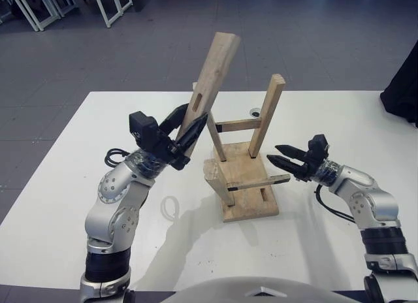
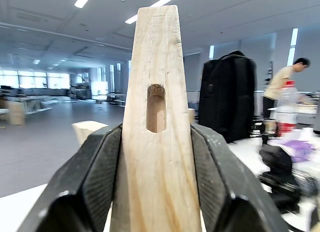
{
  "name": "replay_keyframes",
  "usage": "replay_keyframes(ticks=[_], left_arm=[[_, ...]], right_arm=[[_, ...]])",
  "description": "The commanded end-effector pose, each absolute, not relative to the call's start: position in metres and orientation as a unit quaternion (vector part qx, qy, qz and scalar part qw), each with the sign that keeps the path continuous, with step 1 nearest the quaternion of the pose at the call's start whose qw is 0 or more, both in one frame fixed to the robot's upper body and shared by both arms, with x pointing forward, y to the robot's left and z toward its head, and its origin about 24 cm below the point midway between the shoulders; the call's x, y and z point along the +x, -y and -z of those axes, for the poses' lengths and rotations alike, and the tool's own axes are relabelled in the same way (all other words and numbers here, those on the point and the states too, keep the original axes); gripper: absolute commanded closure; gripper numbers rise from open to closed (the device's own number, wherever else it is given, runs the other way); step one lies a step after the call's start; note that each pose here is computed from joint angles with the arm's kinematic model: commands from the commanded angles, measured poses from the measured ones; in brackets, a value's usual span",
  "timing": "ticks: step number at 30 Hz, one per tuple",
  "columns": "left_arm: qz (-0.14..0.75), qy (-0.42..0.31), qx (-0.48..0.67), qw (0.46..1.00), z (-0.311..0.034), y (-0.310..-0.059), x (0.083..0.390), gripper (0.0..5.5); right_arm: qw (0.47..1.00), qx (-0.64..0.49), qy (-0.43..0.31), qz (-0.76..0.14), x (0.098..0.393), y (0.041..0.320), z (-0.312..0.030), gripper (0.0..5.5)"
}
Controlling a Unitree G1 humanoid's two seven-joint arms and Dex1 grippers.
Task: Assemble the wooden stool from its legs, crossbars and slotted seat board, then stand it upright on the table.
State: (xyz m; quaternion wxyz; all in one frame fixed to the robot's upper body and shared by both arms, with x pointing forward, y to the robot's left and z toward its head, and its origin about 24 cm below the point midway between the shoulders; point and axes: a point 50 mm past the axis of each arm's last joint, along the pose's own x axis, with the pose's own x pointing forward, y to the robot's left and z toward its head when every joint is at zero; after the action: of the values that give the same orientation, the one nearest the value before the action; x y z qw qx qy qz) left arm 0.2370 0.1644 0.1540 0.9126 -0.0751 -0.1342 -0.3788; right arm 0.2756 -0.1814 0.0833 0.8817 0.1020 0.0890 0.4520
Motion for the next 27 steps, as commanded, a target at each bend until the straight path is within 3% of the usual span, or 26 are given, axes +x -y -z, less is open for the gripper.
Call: replay_keyframes(ticks=[1, 8, 19, 27], left_arm=[[0.435, 0.102, -0.095, 0.890, -0.148, -0.168, 0.243, 3.48], [0.569, 0.016, -0.176, 0.803, -0.136, -0.169, 0.246, 3.48], [0.596, -0.062, -0.253, 0.759, -0.116, -0.174, 0.260, 3.48], [0.620, -0.061, -0.247, 0.743, -0.117, -0.170, 0.258, 3.48]], right_arm=[[0.892, 0.102, -0.059, -0.437, 0.292, 0.179, -0.094, 2.53], [0.862, 0.182, -0.014, -0.472, 0.291, 0.158, -0.115, 2.53], [0.772, 0.294, 0.011, -0.563, 0.265, 0.136, -0.144, 2.53], [0.737, 0.356, -0.009, -0.575, 0.261, 0.108, -0.141, 2.53]])
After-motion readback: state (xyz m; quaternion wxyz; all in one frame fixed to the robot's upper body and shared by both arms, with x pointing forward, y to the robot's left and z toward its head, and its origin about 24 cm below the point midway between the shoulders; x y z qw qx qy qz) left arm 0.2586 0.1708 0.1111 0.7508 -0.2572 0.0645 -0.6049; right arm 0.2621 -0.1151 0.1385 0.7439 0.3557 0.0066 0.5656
